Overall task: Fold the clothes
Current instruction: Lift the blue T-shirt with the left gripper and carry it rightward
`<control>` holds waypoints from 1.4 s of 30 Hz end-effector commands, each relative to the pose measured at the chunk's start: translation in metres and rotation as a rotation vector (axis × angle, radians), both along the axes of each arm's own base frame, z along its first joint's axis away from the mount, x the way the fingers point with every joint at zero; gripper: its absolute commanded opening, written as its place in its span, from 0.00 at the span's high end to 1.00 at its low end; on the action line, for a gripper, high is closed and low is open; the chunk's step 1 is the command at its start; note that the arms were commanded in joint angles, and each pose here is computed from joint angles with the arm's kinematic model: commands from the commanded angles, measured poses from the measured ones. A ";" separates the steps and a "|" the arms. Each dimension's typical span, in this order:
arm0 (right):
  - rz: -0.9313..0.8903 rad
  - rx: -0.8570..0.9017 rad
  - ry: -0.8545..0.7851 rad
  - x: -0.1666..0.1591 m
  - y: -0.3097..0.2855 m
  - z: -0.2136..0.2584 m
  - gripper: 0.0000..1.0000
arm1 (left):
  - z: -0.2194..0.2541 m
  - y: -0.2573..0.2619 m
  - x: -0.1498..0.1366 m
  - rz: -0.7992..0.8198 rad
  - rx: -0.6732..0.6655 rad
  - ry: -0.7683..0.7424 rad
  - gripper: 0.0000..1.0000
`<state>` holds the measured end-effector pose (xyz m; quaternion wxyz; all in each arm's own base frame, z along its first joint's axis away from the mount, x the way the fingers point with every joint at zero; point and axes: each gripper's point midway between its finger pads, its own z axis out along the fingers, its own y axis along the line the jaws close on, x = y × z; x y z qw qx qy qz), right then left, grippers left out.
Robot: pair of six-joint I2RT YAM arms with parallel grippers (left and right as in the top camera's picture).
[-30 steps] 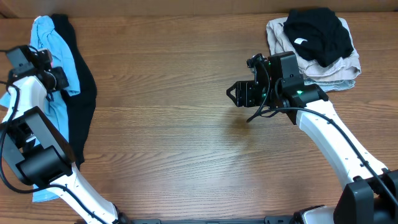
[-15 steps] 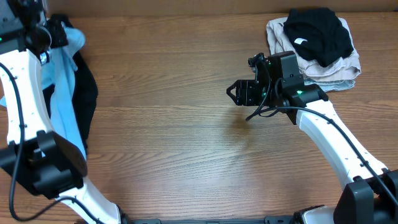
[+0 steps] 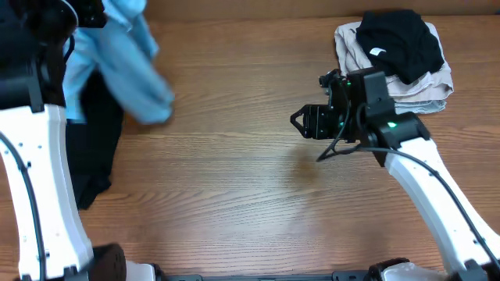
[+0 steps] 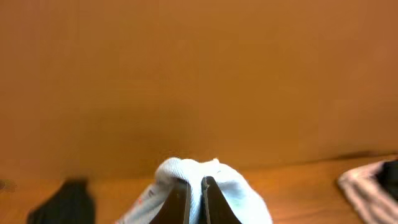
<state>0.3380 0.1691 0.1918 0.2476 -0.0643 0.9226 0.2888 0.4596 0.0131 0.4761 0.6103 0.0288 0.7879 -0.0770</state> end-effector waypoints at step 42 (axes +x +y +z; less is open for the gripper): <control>-0.115 -0.139 -0.113 -0.050 -0.048 0.058 0.33 | 0.043 -0.075 -0.093 -0.015 0.006 -0.019 0.96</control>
